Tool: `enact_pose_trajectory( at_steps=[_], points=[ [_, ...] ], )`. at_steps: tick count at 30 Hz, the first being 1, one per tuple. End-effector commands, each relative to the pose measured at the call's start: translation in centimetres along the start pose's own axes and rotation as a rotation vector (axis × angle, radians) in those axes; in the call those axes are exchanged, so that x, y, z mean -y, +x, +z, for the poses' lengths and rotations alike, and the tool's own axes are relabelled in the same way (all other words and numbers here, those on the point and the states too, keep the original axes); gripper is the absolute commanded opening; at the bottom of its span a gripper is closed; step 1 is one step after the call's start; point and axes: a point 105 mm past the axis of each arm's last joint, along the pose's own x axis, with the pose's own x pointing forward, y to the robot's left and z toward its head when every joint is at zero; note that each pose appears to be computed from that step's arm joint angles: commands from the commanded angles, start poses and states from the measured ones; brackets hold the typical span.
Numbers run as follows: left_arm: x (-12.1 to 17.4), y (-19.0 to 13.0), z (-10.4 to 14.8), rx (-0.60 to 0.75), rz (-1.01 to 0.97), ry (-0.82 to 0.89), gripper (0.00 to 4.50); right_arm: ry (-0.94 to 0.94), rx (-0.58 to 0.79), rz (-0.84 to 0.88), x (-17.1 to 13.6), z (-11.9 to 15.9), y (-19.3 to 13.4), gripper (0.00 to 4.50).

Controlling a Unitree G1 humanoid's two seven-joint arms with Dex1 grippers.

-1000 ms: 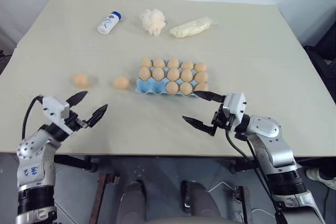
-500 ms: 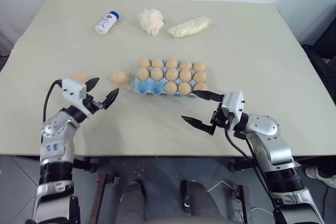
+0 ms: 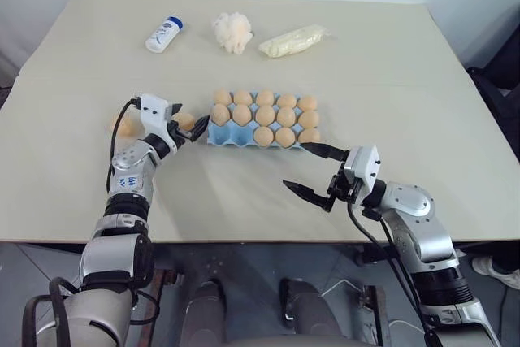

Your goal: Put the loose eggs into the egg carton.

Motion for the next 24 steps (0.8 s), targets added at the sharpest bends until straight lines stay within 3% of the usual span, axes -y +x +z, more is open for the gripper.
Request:
enact_pose_trajectory(
  at_steps=[1, 6, 8, 12, 17, 19, 24],
  points=[
    [-0.4, 0.3, 0.9, 0.024, 0.017, 0.019, 3.83, -0.054, 0.032, -0.03, 0.6, 1.4, -0.5, 4.5],
    [-0.6, -0.4, 0.0, 0.01, 0.016, 0.019, 2.25, -0.051, 0.031, -0.039, 0.4, 1.4, -0.6, 4.5],
    [-0.7, -0.7, 0.4, 0.044, 0.011, 0.023, 1.89, -0.051, 0.031, -0.041, 0.4, 1.4, -0.6, 4.5],
    [0.6, -0.7, 3.4, 0.193, -0.074, 0.03, 1.82, -0.053, 0.03, -0.045, 0.5, 1.4, -0.7, 4.5],
    [6.8, 0.4, 7.4, 0.309, -0.357, 0.089, 1.82, -0.054, 0.025, -0.048, 0.6, 1.3, -0.8, 4.5],
    [9.7, 1.1, 7.5, 0.295, -0.464, 0.073, 1.82, -0.054, 0.024, -0.048, 0.5, 1.3, -0.7, 4.5],
    [13.5, 2.5, 5.7, 0.218, -0.571, 0.044, 1.82, -0.062, 0.028, -0.061, 0.5, 1.4, -0.7, 4.5]
  ],
)
